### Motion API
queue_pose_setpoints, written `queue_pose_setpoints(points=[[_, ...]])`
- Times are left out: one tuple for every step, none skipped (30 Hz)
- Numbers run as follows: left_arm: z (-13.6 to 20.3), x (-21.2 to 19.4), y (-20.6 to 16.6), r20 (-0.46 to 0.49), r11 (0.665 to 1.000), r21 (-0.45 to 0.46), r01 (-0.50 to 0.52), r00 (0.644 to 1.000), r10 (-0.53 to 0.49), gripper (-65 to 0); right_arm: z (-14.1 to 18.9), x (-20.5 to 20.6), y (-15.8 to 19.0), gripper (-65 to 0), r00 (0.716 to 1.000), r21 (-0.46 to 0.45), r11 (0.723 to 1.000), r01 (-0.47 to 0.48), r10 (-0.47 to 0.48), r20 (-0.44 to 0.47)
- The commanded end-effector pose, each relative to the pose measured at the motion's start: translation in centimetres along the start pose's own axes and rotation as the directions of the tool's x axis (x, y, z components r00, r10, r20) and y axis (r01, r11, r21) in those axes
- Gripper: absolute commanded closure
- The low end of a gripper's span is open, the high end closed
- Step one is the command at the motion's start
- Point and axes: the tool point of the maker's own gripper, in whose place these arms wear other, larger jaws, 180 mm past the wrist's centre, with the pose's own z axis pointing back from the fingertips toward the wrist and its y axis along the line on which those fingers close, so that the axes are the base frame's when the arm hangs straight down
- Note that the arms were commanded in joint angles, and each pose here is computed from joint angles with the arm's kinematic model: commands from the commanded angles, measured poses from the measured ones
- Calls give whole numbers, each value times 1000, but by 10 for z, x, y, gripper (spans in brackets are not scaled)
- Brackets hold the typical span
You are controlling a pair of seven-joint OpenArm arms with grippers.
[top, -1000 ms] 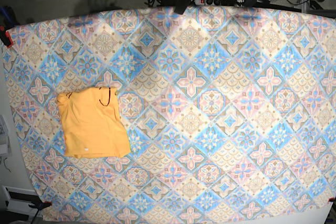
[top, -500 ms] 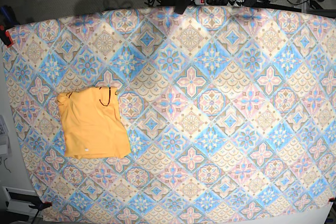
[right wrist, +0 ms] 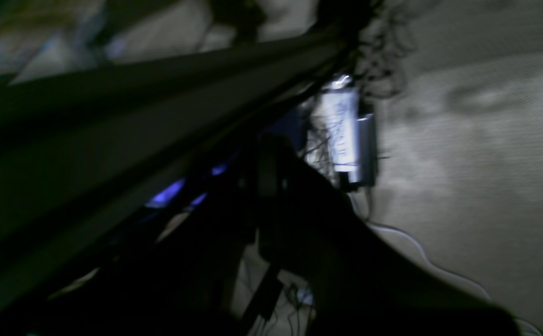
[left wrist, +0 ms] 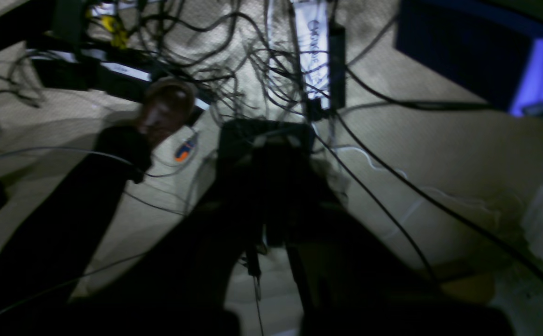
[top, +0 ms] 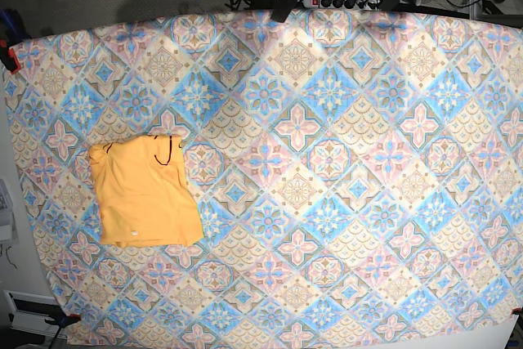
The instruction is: Fold the T-shirt properly
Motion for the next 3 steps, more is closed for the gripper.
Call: queue_pose_setpoints(points=[[1,-3,0,-1,1000,-4,0,1000,0,0,1,-8,6,-1,1000,20,1000,3,-2,-17],[1,-3,0,-1,1000,-4,0,1000,0,0,0,-9,10,-1,1000,27,1000,6,-6,-16],[1,-3,0,-1,1000,-4,0,1000,0,0,-3,-7,17,0,1000,37,999,8,-8,-12]])
